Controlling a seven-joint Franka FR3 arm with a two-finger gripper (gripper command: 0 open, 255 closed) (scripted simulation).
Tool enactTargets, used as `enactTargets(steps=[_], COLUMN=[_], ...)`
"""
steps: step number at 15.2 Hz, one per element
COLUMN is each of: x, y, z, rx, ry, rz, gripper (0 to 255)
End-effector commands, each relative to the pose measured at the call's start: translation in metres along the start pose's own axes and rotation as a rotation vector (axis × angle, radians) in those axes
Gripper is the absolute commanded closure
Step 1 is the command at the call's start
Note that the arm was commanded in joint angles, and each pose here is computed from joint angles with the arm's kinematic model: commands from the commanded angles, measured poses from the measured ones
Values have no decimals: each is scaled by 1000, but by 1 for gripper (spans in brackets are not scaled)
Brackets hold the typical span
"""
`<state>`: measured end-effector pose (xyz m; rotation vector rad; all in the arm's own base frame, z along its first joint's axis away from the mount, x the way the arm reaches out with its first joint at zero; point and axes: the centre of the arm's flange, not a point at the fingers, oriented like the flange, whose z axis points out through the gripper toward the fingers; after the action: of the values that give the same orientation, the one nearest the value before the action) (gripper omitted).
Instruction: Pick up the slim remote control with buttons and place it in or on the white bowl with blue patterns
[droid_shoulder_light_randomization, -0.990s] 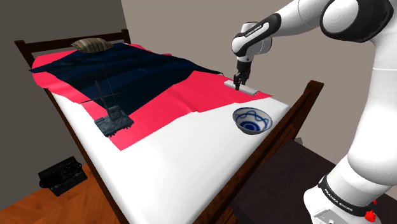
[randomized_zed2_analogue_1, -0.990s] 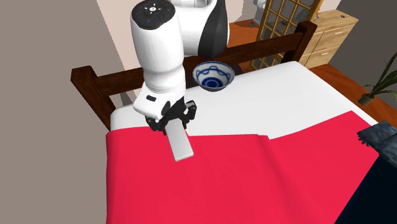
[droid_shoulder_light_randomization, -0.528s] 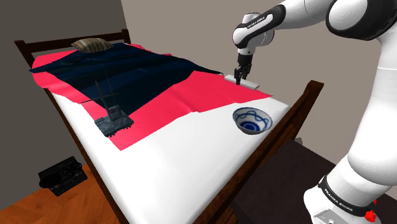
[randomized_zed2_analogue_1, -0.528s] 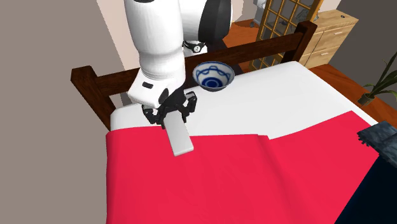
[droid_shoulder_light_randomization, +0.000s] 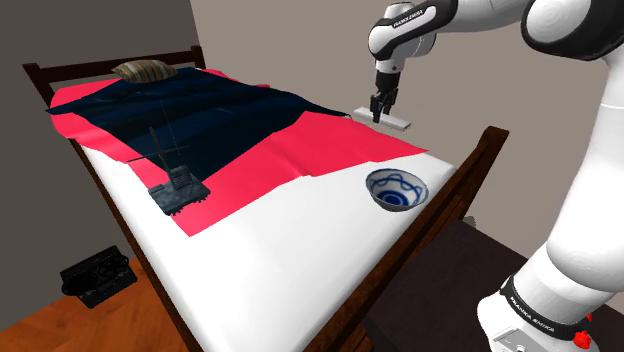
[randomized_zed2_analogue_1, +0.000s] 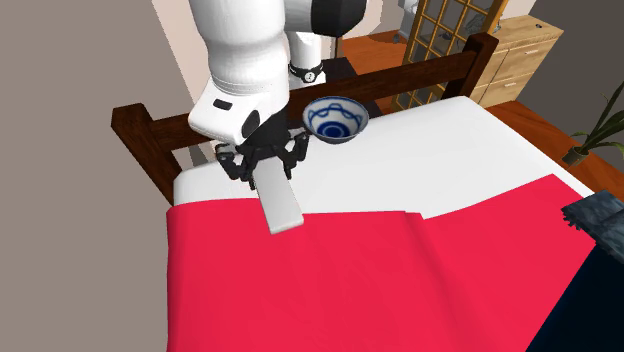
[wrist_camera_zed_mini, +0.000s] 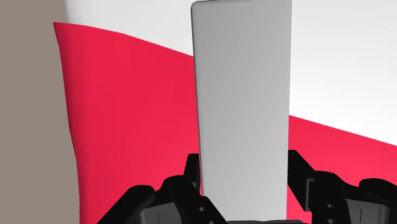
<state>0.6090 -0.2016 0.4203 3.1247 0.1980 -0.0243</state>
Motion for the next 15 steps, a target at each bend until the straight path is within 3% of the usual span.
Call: enactTargets(steps=[1,15], x=[-10,-133], y=[-9,-147], z=[-6,-9], rx=[0,0], ry=[0,0], rz=[0,0], gripper=[255,255])
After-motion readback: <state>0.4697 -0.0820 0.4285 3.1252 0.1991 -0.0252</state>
